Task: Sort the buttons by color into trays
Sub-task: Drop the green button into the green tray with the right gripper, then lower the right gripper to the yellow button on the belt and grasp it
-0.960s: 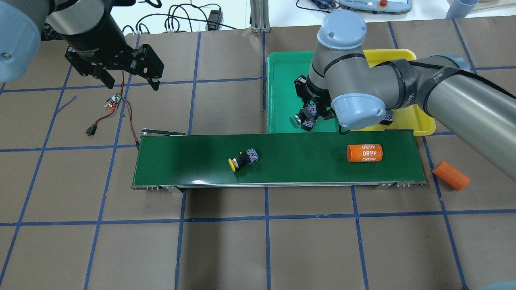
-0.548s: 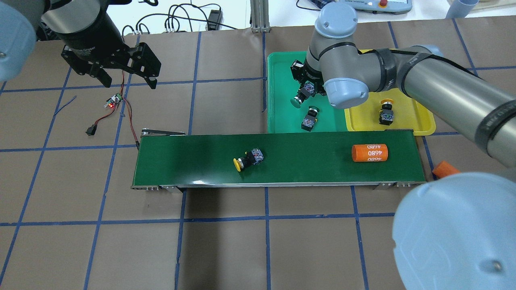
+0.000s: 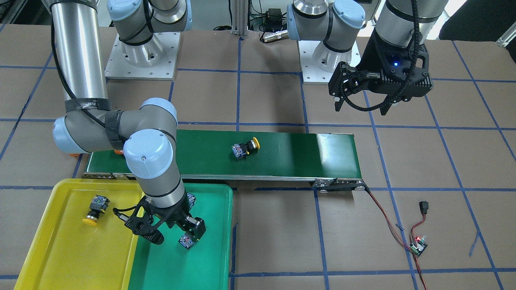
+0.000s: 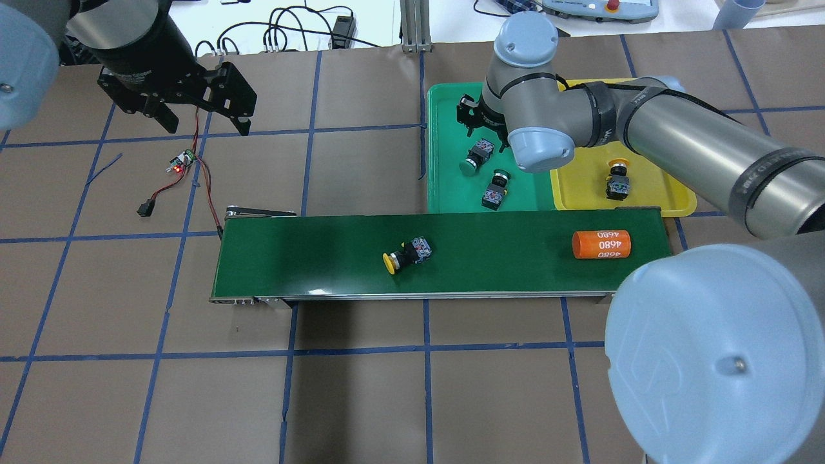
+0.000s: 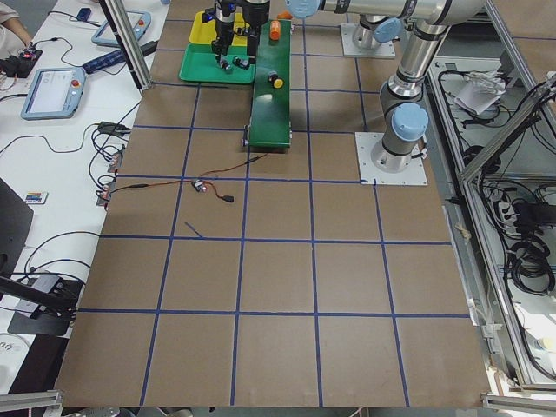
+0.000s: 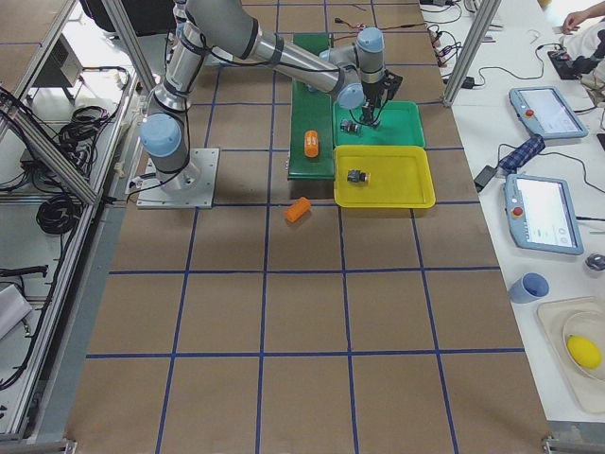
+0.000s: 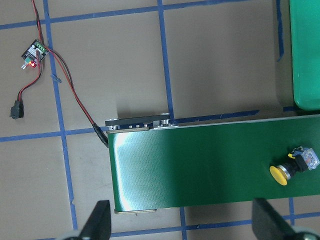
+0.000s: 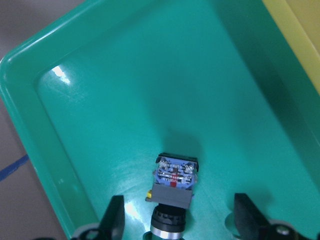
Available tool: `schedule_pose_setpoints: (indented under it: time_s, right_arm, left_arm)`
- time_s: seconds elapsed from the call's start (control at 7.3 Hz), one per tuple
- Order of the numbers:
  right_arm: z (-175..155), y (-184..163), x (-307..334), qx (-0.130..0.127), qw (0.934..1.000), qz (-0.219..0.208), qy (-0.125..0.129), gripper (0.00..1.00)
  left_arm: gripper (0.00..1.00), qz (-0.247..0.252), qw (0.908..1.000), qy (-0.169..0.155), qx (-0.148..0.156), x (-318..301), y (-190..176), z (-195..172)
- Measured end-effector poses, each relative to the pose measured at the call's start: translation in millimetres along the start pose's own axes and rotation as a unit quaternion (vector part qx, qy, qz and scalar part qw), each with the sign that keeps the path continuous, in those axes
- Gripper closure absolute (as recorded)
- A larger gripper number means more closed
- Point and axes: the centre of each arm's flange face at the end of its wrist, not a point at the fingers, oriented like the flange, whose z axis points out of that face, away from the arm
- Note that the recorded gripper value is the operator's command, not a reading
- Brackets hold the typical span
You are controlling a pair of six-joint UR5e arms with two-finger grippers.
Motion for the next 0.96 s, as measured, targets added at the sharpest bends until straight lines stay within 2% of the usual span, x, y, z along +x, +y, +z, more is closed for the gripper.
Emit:
schedule_pose_setpoints:
  time_s: [0.14, 0.27, 0.55, 0.69, 0.96]
  right_arm:
    - [-23.8, 8.2, 5.9, -0.012, 0.9999, 0.005, 0.01, 0.0]
    - [-52.2, 21.9, 16.4, -0.026, 0.999, 0.028, 0.023, 0.0]
    - [-93.0, 57.0, 44.1, -0.038, 0.9938, 0.097, 0.038, 0.0]
    - [-107.7, 76.7, 58.4, -0.042, 0.9903, 0.125, 0.044, 0.0]
    - [-106.4, 108.1, 70.1, -0.057, 0.9791, 0.187, 0.057, 0.0]
  left_arm:
    - [0.0, 0.0, 1.0, 0.0, 0.001, 0.1, 0.2, -0.1]
    - [0.0, 0.001, 1.0, 0.0, 0.001, 0.6, 0.2, -0.1]
    - [0.0, 0.001, 1.0, 0.0, 0.001, 1.1, -0.1, -0.1]
    - [0.0, 0.001, 1.0, 0.0, 0.002, 1.1, -0.2, -0.3]
    - [0.0, 0.001, 1.0, 0.0, 0.002, 0.7, -0.5, -0.6]
